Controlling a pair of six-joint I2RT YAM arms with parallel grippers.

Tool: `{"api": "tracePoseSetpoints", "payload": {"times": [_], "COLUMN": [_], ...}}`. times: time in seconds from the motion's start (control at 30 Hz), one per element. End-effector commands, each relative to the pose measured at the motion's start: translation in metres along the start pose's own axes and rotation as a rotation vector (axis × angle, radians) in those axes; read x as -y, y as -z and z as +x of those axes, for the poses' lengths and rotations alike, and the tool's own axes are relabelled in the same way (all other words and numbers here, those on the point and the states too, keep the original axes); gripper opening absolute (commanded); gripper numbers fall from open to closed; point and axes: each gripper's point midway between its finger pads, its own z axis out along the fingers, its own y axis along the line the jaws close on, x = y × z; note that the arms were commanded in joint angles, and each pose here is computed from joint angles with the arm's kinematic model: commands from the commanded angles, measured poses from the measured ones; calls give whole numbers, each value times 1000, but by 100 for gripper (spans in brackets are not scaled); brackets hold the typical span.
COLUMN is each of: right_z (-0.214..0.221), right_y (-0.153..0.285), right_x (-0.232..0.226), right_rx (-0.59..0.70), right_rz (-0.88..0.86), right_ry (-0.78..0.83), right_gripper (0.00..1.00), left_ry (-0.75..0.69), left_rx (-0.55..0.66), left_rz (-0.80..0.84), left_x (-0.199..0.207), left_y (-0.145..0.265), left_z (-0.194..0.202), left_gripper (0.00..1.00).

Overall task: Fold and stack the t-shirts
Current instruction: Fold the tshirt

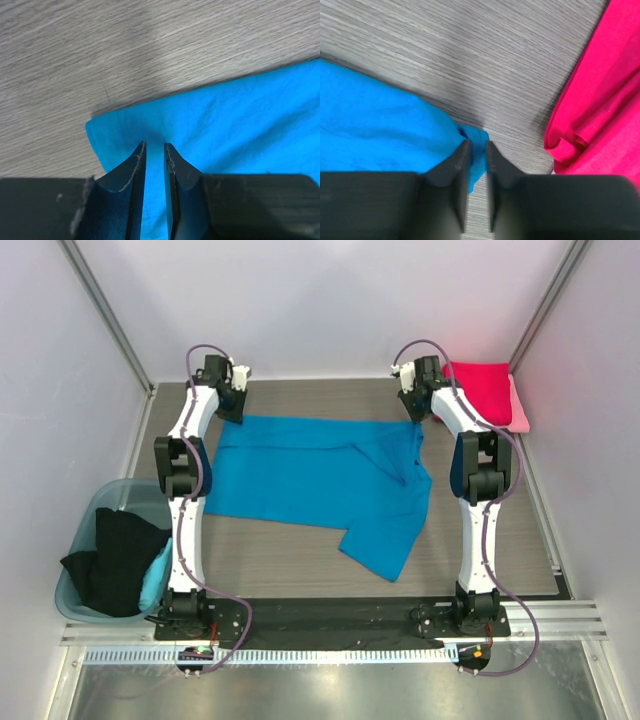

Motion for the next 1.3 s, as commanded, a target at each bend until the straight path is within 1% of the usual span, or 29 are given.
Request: {"api": "tracePoseSetpoints", "payload": {"times": [0.0,0.07,0.1,0.2,0.43,0.57,0.77,0.83,0.87,0.97,1.0,1.07,1.27], "right_z": [-5,-2,-1,4,13,20,23,18,15,1,-2,-4,9], "right_y": [6,4,4,2,5,6,5,6,7,11,12,11,0], "right_x": [13,13,12,13,26,19,16,19,21,16,13,11,11], "right_rx": [11,4,4,-6,-13,-4,-1,12,19,62,73,77,40], "right_rz": [38,35,31,18,24,-68,-100,-93,-87,-126,-147,-155,-141], "right_ry": [4,-2,-8,-21,-93,-148,-183,-186,-205,-234,-237,-239,-236], "right_gripper": [20,15,9,1,1,1,1,5,12,20,24,27,28], "left_ry": [0,-3,-4,-6,-10,-11,-21,-25,-28,-26,-26,-30,-38], "left_rx": [-10,-10,-15,-22,-54,-79,-103,-102,-100,-87,-81,-67,5], "left_rz": [-12,-15,-17,-23,-36,-34,-53,-56,-59,-63,-65,-73,-128], "left_x": [-4,-5,-5,-6,-8,-8,-12,-12,-13,-13,-13,-15,-29], "left_y": [1,2,0,0,-4,-6,-9,-9,-8,-3,-2,2,14], "left_z": [3,2,4,7,16,24,32,32,31,26,24,19,-6], "left_gripper": [21,21,21,21,21,21,21,21,20,20,20,20,20]}}
